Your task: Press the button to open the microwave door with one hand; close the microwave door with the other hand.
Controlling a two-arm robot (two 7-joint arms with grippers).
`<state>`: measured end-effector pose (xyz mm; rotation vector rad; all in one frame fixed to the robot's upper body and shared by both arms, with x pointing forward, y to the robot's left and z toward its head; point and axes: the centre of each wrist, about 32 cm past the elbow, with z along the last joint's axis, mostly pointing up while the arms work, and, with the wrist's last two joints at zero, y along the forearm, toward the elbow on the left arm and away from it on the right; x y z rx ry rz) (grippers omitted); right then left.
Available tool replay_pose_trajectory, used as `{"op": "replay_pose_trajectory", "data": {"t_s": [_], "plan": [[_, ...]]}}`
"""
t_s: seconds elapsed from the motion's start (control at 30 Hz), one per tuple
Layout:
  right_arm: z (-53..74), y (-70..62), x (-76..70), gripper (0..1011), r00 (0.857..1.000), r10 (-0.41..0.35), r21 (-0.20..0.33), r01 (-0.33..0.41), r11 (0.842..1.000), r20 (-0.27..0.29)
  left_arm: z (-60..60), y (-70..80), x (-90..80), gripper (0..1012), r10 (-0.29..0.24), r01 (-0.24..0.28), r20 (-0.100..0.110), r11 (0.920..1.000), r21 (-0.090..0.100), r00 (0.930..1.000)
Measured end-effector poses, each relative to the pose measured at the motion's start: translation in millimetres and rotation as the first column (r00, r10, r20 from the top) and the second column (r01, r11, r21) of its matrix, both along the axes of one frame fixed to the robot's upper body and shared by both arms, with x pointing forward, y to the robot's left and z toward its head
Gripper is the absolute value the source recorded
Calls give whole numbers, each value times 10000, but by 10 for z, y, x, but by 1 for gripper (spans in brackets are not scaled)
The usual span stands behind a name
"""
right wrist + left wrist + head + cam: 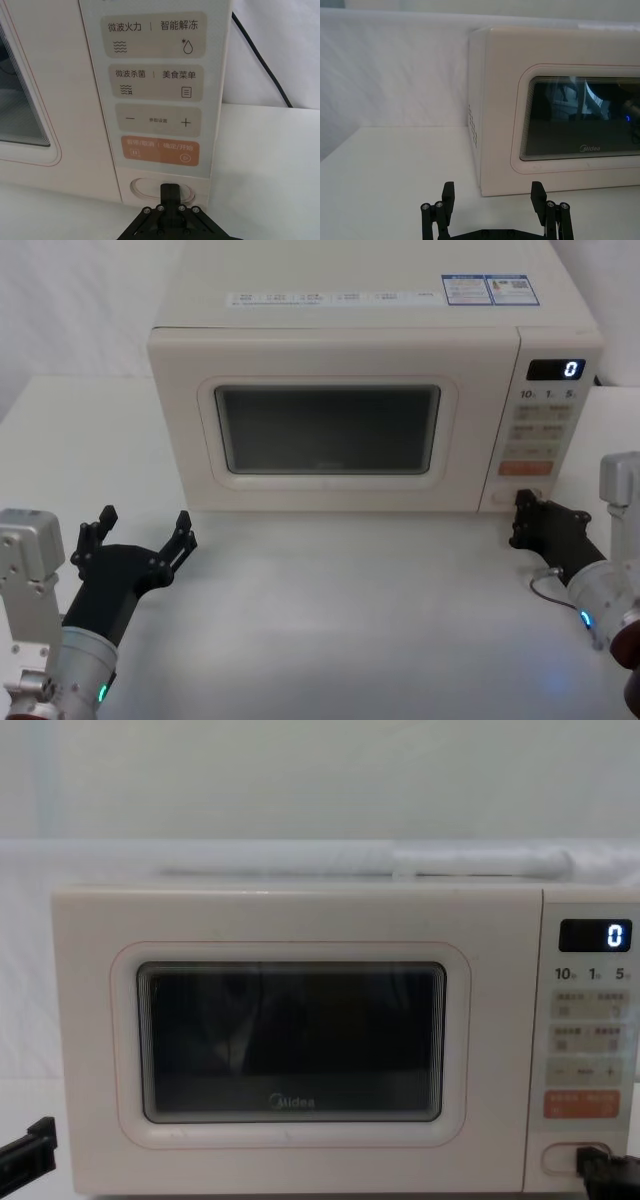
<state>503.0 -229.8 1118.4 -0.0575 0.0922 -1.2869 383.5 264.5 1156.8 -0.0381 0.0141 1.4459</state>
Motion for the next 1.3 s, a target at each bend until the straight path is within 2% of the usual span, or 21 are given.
{"op": "replay_pose_trajectory", "data": {"t_s": [0.77, 1.3], "plan": [[-50, 139, 148, 0, 9993, -363, 105, 363, 9993, 1, 0, 0, 0, 1001, 0, 0, 0, 10000, 1, 10000], [50, 65, -47, 0, 9993, -363, -82, 364, 9993, 98, 0, 0, 0, 1001, 1, -1, -1, 10000, 0, 10000]]}}
